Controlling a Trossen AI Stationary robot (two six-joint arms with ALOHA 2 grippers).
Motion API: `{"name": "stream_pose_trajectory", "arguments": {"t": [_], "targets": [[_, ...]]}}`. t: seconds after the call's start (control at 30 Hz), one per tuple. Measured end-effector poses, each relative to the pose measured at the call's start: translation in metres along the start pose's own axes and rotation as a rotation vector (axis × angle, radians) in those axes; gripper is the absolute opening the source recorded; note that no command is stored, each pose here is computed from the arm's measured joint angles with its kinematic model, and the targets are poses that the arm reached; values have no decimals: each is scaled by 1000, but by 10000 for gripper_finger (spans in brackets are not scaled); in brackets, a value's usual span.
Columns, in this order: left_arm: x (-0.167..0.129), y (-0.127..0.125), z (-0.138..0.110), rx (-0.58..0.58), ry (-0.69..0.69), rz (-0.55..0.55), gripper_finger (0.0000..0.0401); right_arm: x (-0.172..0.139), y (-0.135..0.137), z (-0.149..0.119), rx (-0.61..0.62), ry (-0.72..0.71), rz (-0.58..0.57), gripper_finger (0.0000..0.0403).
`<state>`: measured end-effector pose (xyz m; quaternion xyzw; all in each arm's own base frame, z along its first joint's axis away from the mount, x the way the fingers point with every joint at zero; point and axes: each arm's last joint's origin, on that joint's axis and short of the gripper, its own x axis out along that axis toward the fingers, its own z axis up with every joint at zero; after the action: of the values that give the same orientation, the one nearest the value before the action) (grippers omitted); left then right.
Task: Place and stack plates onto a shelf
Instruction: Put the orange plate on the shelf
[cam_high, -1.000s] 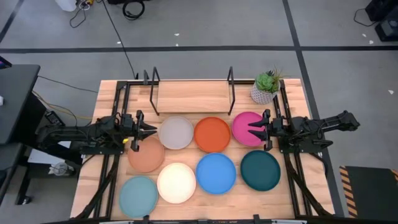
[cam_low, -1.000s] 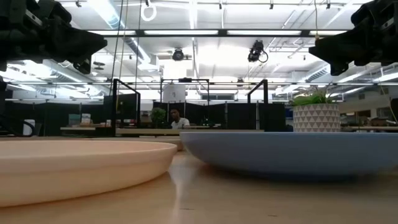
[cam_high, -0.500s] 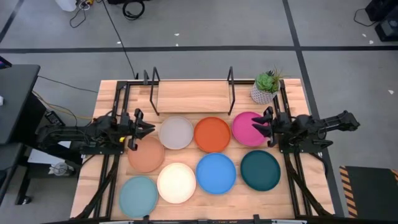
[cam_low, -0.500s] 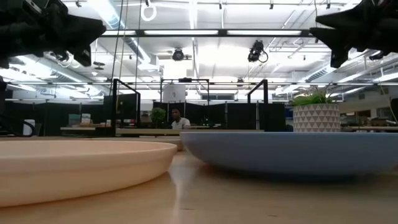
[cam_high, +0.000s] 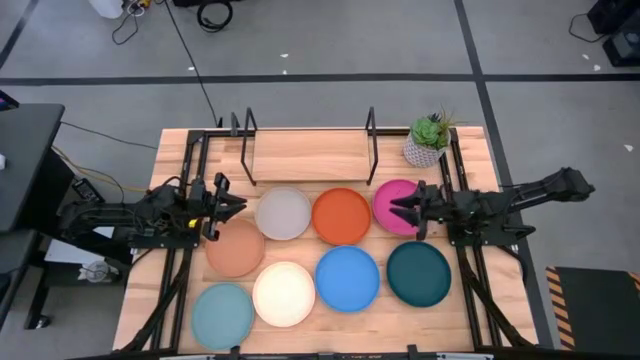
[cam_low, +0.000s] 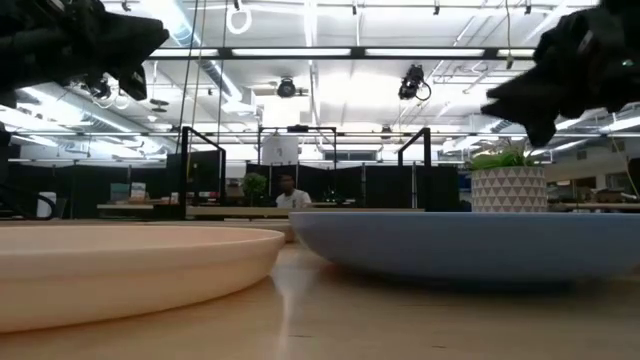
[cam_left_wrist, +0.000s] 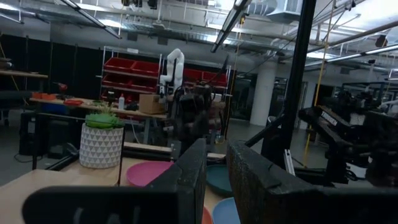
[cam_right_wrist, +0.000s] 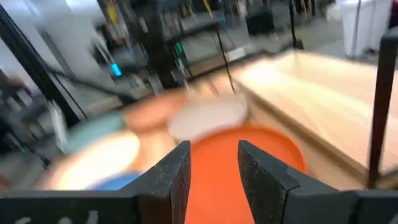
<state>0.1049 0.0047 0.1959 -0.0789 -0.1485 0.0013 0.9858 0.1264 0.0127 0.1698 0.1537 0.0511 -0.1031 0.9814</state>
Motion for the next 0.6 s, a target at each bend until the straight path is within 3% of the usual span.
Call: {"name": "stream_pose_trajectory", "arguments": {"t": [0.33, 0.6], "targets": [[0, -1, 4, 60, -44, -6, 69, 45, 20, 0, -395, 349, -44, 139], [0, -1, 4, 47, -41, -6, 69, 84, 44, -12, -827, 578, -8, 168]]}}
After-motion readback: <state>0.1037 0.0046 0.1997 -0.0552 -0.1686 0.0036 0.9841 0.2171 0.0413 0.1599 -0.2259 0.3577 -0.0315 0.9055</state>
